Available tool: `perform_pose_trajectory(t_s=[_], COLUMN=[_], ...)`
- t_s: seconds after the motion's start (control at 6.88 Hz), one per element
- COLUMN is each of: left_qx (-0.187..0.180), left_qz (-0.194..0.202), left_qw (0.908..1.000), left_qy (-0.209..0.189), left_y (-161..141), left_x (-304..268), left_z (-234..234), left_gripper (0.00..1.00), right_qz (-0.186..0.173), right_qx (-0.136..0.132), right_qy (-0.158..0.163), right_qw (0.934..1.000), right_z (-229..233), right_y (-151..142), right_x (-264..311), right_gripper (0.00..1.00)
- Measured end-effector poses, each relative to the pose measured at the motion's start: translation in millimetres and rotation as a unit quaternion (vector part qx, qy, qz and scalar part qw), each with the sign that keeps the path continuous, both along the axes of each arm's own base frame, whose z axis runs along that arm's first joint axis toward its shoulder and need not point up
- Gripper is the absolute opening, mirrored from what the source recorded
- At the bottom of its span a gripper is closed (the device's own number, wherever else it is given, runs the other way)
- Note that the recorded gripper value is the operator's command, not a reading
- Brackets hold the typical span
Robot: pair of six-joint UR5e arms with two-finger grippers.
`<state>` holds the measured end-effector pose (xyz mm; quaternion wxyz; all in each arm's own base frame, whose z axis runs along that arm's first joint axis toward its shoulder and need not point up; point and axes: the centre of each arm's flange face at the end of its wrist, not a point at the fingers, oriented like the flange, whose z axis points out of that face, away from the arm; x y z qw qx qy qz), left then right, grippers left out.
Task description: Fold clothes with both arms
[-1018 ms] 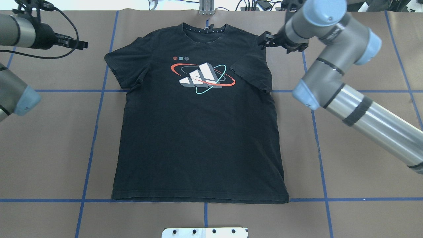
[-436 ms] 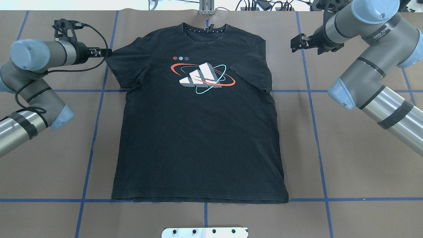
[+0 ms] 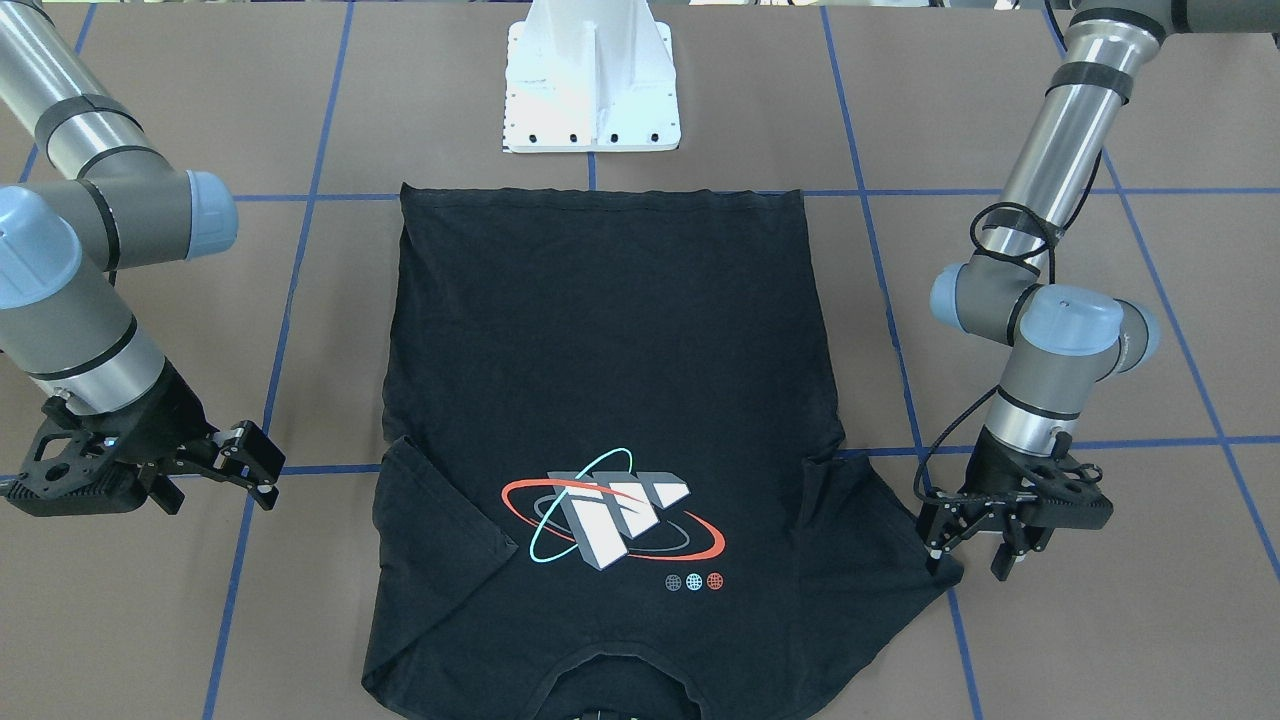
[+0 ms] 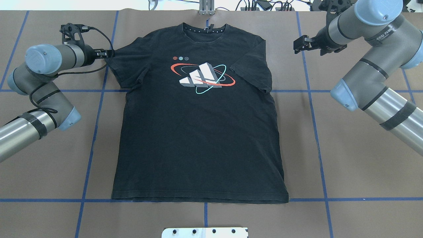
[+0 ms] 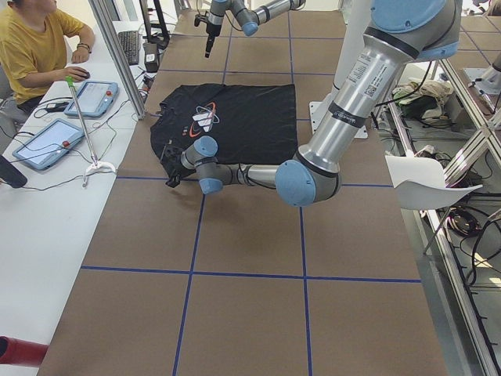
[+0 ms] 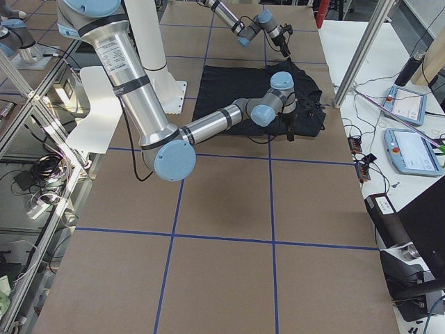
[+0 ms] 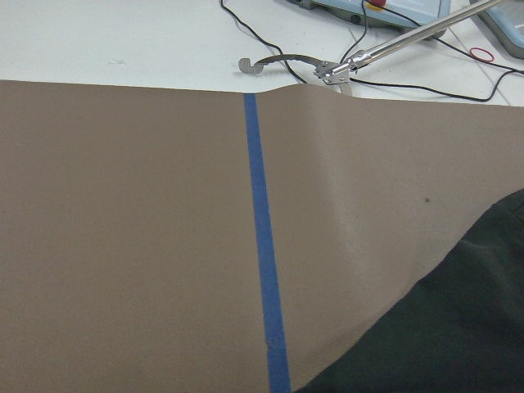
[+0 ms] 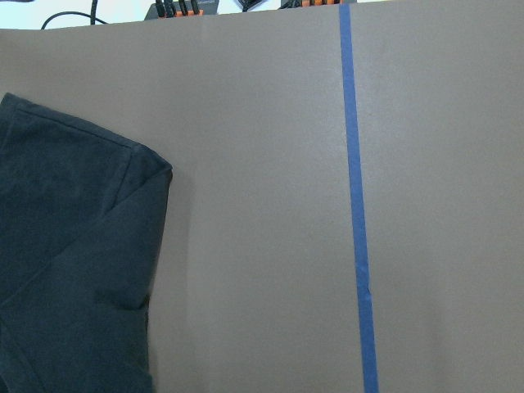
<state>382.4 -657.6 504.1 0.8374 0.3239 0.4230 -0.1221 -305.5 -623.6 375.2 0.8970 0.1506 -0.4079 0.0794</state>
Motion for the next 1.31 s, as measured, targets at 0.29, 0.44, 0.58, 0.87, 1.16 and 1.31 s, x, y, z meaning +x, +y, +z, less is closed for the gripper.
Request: perform_pose_trajectory(t_s=[0.29,0.44,0.58,0.87,1.16,1.31], left_qx=[-0.001,-0.001,-0.001,0.001,0.006,0.010], left_qz=[0.007,0.010,0.011,0.011,0.012,0.010], left_qw=[1.0000,0.9999,0.9999,0.9999,0.9999,0.9999], left_qy=[-0.001,-0.001,-0.001,0.000,0.001,0.003], left_y=[3,5,6,6,6,5], left_x=[13,17,17,16,14,10], left_z=[0,0,0,-1,-5,-9], left_gripper=[0.48,0.27,0.01,0.00,0.00,0.00], right_qz=[0.001,0.001,0.001,0.001,0.002,0.004], right_qx=[0.000,0.001,0.001,0.002,0.002,0.002], right_qy=[0.001,0.002,0.001,0.001,0.000,0.000], right_qw=[1.0000,1.0000,1.0000,1.0000,1.0000,1.0000], right_z=[1,0,0,-2,-3,-4], right_y=[0,0,0,-1,-1,-1], right_x=[0,0,-1,-1,-2,-2], right_gripper=[1.00,1.00,1.00,1.00,1.00,1.00])
